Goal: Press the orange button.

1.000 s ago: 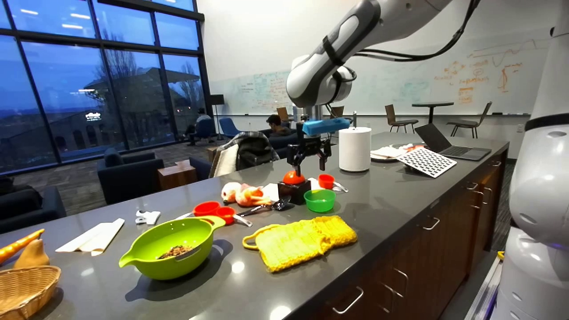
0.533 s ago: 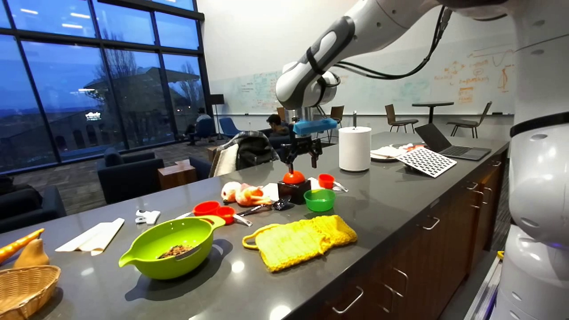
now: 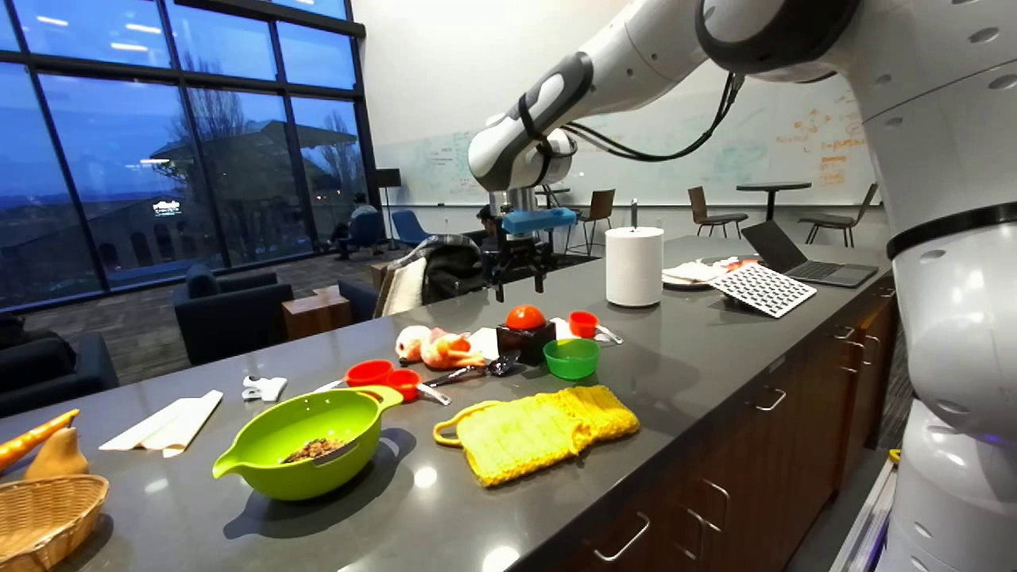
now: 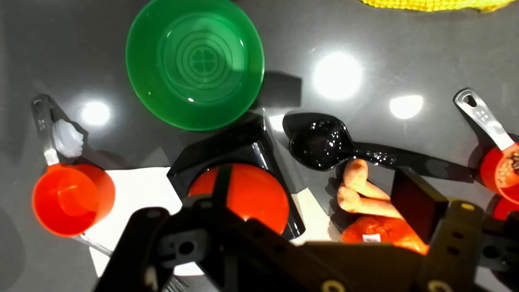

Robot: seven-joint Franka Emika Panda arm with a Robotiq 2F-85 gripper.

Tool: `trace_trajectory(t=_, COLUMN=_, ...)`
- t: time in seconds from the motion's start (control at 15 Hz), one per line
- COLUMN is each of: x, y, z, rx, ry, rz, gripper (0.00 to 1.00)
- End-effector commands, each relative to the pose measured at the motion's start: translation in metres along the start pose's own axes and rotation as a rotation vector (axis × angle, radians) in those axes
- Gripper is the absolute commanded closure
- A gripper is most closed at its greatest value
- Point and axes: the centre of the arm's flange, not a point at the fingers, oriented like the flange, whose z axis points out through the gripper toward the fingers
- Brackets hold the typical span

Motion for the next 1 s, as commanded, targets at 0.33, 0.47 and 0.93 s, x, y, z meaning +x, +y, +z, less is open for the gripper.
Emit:
trace_trajectory(t=0.33, x=0.068, y=0.004, z=-0.012, rx=0.003, ry=0.003, rz=-0.022, gripper=0.00)
trace_trajectory(t=0.47, x=0.076, y=0.006, z=-0.015, rx=0.001, ry=0.012, rz=-0.019, gripper=0.07)
trace_trajectory(t=0.93, x=0.087, y=0.020, z=-0.027, rx=-0.003, ry=0.035, rz=-0.007, gripper=0.69)
